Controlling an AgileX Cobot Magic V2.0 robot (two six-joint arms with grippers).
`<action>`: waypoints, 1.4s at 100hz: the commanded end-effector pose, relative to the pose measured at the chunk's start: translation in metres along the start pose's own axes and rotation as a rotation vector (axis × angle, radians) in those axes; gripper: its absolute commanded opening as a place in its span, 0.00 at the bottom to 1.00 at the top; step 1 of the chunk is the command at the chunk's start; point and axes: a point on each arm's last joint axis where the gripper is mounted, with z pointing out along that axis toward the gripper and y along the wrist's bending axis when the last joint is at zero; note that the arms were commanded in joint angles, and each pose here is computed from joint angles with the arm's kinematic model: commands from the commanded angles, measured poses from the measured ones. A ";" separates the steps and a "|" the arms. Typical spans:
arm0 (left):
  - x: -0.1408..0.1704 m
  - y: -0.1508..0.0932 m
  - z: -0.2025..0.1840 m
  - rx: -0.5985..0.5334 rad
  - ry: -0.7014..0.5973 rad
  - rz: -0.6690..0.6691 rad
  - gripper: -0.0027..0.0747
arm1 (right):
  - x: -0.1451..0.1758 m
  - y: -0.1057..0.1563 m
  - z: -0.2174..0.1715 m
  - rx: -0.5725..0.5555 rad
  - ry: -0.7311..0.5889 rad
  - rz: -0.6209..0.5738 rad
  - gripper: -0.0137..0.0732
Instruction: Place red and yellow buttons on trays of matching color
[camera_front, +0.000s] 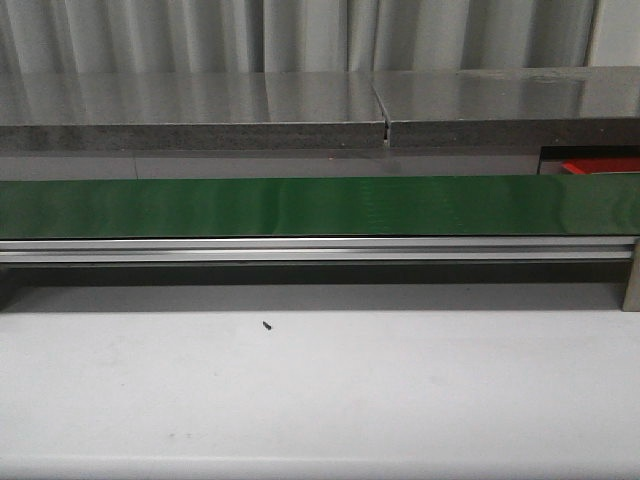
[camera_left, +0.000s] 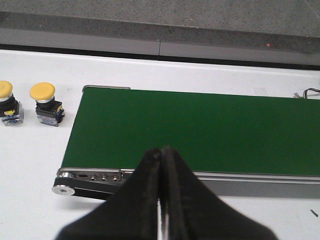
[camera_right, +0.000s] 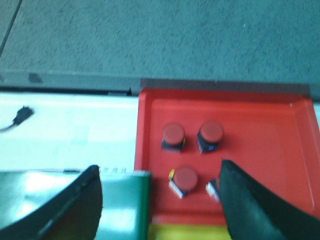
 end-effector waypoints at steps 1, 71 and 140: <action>-0.013 -0.001 -0.004 -0.013 -0.088 -0.009 0.01 | 0.004 0.013 -0.044 0.022 -0.117 -0.031 0.73; -0.015 0.000 -0.005 -0.017 -0.106 -0.026 0.01 | 0.204 0.091 -0.055 -0.164 0.003 -0.061 0.48; -0.083 0.032 0.027 -0.092 -0.077 -0.119 0.81 | 0.220 0.101 -0.046 -0.213 0.065 -0.079 0.08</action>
